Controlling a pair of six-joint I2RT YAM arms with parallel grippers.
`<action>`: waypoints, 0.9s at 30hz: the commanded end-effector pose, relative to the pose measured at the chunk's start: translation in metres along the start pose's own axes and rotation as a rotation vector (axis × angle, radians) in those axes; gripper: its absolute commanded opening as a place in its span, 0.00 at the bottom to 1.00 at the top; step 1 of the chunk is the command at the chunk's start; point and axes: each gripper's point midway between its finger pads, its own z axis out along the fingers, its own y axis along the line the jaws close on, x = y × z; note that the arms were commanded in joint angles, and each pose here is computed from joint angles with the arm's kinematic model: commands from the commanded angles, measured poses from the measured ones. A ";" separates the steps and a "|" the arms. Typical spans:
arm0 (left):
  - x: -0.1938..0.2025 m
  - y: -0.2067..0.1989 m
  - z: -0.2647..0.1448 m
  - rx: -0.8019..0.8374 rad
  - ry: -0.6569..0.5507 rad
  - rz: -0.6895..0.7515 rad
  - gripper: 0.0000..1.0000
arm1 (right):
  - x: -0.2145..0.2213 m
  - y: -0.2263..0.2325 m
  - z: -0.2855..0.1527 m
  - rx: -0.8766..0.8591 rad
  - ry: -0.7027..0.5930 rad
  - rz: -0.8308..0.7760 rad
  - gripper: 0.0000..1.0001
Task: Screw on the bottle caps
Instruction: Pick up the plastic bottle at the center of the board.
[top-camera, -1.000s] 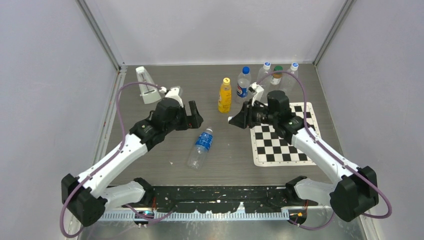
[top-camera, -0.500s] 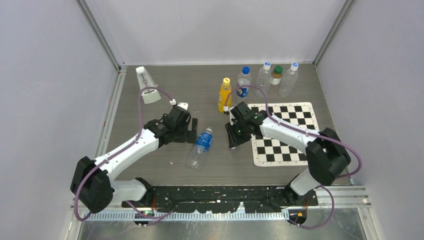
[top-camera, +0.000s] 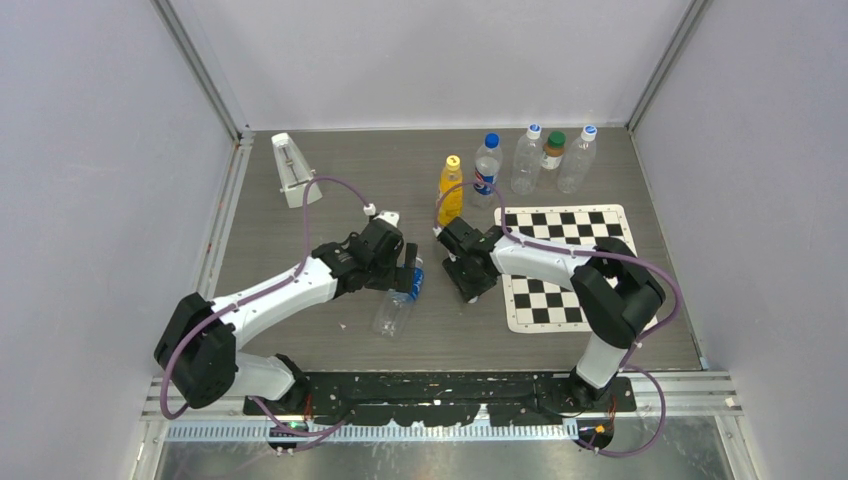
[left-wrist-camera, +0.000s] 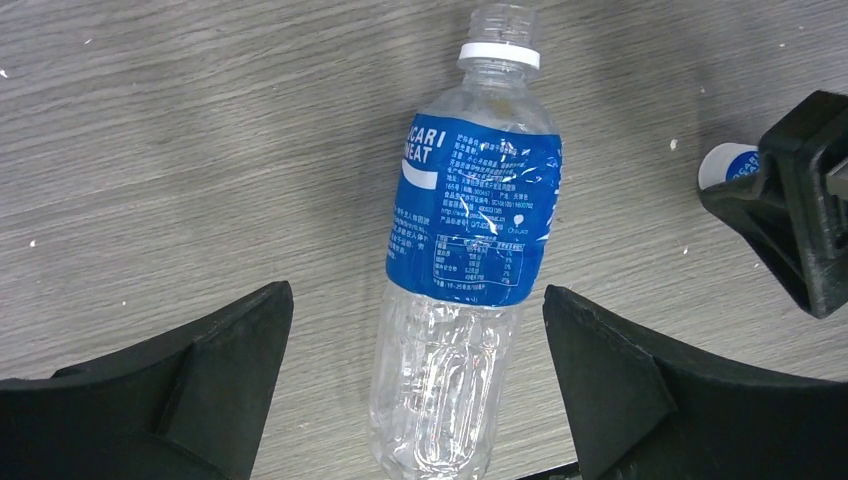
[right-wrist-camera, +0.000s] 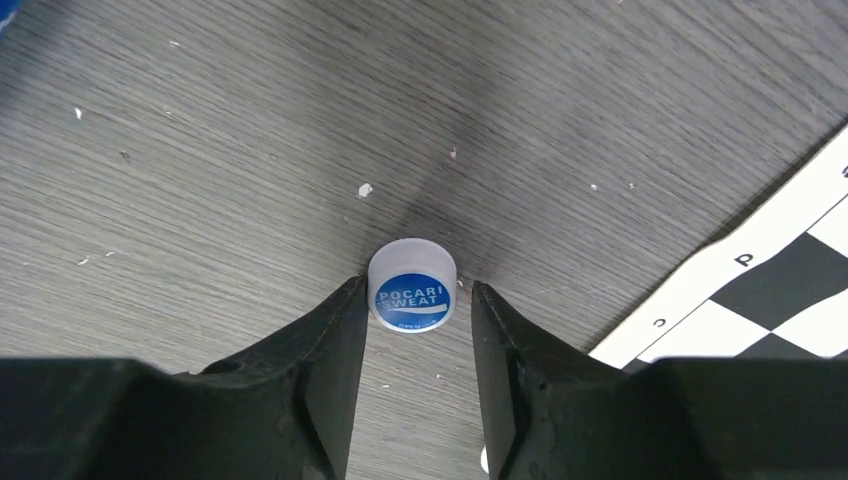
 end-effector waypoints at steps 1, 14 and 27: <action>-0.011 -0.011 0.000 0.033 -0.044 -0.019 1.00 | -0.007 -0.006 -0.001 0.055 -0.024 -0.002 0.52; -0.006 -0.020 0.004 0.042 -0.024 -0.004 0.95 | -0.019 0.000 -0.011 0.022 -0.080 0.025 0.48; 0.000 -0.027 0.010 0.059 0.006 0.005 0.89 | -0.021 0.006 -0.015 -0.010 -0.090 0.044 0.46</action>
